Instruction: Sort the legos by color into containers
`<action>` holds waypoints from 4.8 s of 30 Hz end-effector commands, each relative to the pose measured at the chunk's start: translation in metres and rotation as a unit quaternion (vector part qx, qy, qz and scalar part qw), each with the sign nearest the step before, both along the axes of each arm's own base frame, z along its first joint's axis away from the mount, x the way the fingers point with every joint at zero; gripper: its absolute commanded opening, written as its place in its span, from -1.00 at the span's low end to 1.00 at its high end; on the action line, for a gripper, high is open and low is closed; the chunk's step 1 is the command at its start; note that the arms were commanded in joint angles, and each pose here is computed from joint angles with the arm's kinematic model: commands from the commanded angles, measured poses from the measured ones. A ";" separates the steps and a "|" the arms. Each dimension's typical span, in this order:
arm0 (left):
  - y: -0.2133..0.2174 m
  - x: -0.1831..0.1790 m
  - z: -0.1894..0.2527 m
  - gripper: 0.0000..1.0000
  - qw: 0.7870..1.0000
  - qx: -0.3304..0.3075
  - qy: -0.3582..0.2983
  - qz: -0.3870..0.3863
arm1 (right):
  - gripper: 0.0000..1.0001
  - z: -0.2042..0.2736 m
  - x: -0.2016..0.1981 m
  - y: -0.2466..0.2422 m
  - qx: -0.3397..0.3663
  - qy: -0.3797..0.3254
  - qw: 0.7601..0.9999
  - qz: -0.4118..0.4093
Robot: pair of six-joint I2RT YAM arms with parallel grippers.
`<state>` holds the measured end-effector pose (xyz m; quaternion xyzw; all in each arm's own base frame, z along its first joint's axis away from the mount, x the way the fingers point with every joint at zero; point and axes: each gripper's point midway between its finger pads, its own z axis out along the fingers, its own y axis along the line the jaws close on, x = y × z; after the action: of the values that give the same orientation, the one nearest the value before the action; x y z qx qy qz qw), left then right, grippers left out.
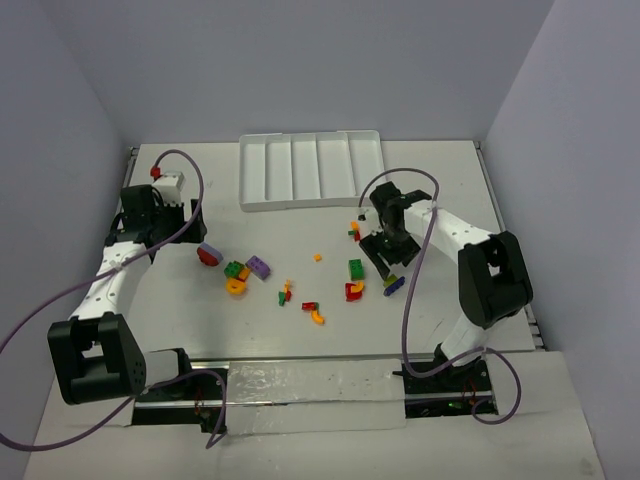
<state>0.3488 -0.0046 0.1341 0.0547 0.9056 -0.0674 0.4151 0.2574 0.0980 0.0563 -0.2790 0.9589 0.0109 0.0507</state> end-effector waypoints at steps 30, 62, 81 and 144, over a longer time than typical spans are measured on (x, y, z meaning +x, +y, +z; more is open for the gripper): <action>0.002 0.011 -0.008 0.99 1.000 -0.001 0.007 0.006 | 0.09 -0.038 -0.012 0.012 0.001 0.043 0.999 0.002; -0.203 0.009 0.151 0.94 0.940 -0.167 -0.138 -0.264 | -1.00 0.221 0.143 0.153 0.445 -0.154 0.849 -0.239; -0.297 0.035 0.120 0.91 0.935 -0.234 -0.064 -0.258 | -1.00 0.177 0.129 0.175 0.503 0.015 0.752 -0.425; -0.181 0.114 0.101 -1.00 0.990 -0.047 -0.091 -0.100 | -1.00 0.170 0.283 0.046 0.319 -0.280 0.831 -0.361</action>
<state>0.3986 -0.2419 0.1807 0.1456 0.8635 -0.2886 0.3872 0.5160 0.1649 0.2373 0.1993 0.8593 0.3115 0.3535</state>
